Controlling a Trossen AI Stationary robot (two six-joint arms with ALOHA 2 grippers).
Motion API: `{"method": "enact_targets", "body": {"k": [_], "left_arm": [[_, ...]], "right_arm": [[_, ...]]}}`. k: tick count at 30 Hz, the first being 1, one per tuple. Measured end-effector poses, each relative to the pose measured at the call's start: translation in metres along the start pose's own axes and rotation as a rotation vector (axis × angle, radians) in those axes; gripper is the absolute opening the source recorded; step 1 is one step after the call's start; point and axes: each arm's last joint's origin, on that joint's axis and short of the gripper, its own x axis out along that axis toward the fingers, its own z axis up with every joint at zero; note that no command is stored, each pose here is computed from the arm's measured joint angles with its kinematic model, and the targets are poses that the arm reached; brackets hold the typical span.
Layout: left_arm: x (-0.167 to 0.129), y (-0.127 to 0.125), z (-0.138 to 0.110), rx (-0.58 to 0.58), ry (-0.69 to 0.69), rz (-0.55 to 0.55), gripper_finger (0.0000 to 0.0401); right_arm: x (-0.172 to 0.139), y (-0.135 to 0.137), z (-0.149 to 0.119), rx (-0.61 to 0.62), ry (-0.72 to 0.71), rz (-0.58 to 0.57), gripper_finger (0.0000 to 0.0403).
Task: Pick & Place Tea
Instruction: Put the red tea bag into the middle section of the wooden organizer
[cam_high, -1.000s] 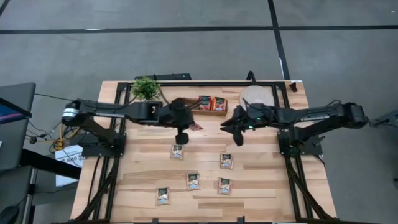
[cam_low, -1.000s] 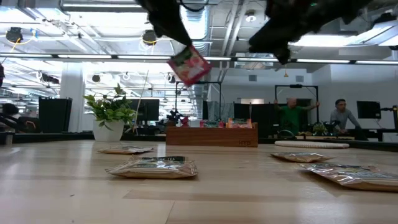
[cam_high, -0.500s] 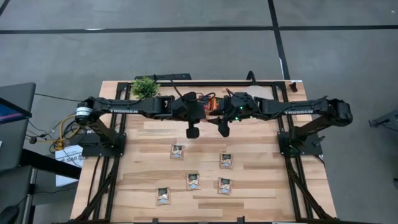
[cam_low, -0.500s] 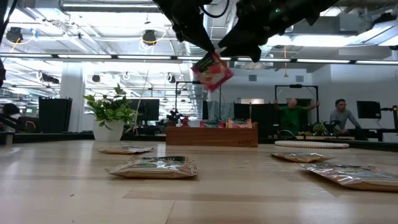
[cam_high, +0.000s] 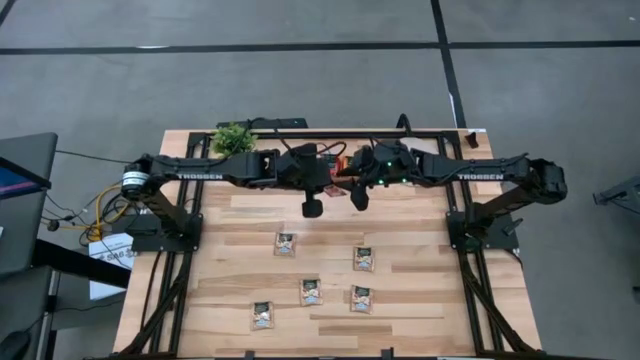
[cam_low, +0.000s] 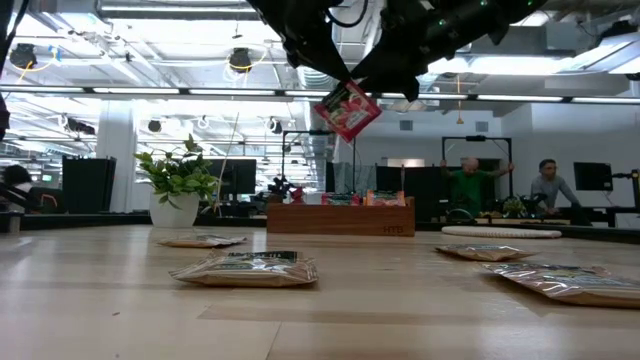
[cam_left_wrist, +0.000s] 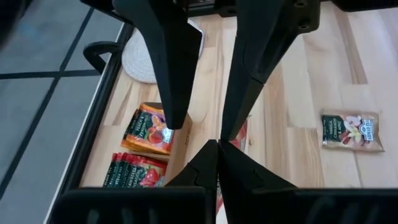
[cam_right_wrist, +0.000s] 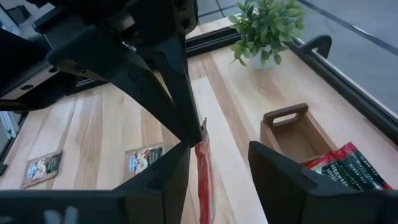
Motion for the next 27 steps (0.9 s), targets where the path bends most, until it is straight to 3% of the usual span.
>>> {"method": "enact_targets", "body": {"k": [15,27], "left_arm": [[0.002,0.015,-0.001,-0.021,-0.003,0.042,0.0],[0.002,0.015,0.001,-0.006,-0.041,-0.01,0.0]], "right_arm": [[0.0,-0.008,-0.001,0.016,0.016,0.049,0.0156],[0.0,-0.009,0.0,0.002,0.008,0.041,0.0148]]}}
